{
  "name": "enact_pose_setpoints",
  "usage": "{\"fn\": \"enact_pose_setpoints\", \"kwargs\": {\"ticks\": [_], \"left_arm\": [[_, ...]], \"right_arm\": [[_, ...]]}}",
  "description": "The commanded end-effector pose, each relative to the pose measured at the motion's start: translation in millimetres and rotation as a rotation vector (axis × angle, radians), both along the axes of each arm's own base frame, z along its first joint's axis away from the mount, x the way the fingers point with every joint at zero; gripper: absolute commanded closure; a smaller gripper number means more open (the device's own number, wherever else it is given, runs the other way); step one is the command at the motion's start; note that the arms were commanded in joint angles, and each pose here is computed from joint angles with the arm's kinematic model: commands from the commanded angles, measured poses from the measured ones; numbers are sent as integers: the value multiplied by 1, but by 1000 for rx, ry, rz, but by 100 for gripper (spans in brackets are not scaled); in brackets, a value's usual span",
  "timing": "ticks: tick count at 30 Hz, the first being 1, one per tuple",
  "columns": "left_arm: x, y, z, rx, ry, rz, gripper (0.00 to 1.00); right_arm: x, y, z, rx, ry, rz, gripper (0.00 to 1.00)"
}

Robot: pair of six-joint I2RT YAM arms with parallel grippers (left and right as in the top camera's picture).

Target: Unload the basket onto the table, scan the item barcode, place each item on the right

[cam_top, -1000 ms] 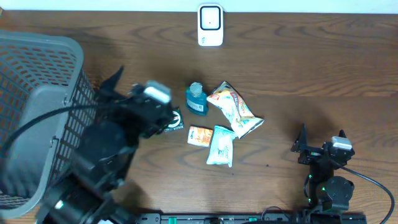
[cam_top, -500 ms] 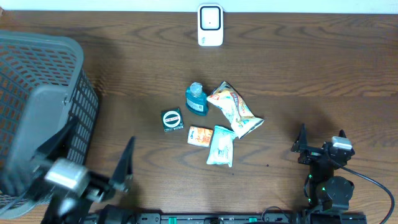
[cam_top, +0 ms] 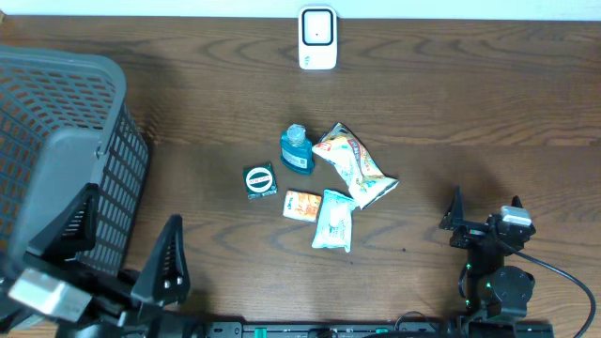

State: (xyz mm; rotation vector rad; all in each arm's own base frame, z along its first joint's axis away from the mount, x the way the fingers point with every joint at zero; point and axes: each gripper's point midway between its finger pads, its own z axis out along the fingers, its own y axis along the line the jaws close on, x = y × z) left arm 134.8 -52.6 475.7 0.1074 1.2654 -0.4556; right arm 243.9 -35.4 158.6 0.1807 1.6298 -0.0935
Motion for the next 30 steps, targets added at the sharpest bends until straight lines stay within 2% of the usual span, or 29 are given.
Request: {"fn": "enact_pose_setpoints", "kwargs": {"ticks": [1,4,7,11,14,23,30], "left_arm": [[6,-4,-21,-5,95,-19,1],[2,-6,-13,-3,62,-32,2],[-8,-5,11,-13,-49,-33,1],[-29,-2,49,-31,-208,-30,1],[-45,1,67,-39,-271,-27,1],[-50,14,71,-72,-269,40,1],[-74,16,62,-72,-285,38,2]], "right_arm": [[-1,-2,0,-12,2,-11,1],[0,-2,0,-12,2,-11,1],[-1,-2,0,-12,2,-11,1],[0,-2,0,-12,2,-11,1],[-1,-2,0,-12,2,-11,1],[-1,-2,0,-12,2,-11,1],[0,-2,0,-12,3,-11,1]]}}
